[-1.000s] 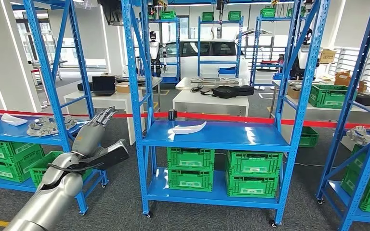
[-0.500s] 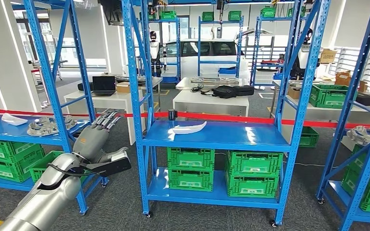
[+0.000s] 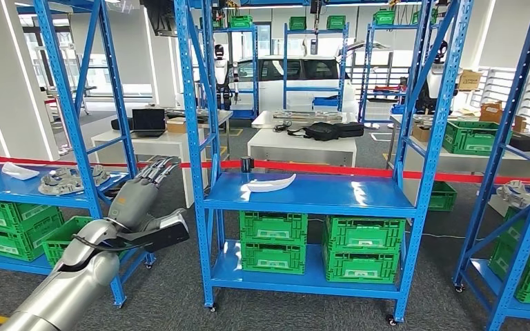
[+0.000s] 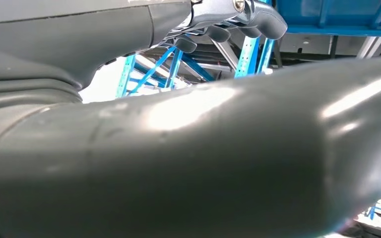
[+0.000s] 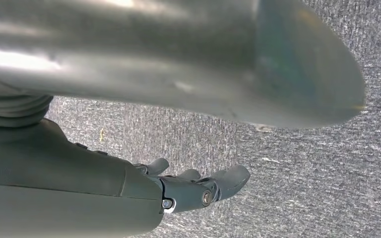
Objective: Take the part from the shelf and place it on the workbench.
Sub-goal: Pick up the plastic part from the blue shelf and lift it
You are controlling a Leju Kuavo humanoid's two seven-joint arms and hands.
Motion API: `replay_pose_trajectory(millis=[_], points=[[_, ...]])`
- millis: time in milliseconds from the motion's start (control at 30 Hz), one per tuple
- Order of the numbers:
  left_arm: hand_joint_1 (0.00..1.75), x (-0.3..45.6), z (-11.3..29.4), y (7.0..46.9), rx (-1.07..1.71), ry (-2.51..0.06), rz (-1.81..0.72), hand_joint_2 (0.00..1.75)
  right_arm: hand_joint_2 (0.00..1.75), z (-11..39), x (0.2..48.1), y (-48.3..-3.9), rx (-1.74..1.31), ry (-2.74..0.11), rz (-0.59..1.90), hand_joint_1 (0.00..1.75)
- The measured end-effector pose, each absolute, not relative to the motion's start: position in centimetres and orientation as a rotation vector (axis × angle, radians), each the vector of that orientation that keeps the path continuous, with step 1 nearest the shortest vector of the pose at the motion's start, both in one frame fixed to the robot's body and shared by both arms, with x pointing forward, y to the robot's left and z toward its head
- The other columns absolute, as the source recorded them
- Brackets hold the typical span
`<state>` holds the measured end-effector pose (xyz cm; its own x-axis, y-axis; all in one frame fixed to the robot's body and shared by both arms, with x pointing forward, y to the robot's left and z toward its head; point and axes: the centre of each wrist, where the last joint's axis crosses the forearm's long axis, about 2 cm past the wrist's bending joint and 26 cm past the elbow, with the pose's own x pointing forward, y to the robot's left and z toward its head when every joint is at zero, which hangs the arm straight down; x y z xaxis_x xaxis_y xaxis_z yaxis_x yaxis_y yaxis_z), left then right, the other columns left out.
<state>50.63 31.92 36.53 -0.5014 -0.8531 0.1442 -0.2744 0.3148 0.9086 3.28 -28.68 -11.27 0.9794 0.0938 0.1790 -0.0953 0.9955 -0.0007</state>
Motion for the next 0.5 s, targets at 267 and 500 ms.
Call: replay_pose_trajectory(millis=[267,500], points=[[0.00,50.6,36.6,31.5,0.960,-1.957,-1.171,0.00,0.00,-11.3,3.3,-28.7,0.008,-0.180,0.093,0.00],[0.00,50.5,36.9,30.3,0.899,-1.998,-1.179,0.00,0.00,-11.3,3.5,-28.7,0.007,-0.181,0.099,0.00]])
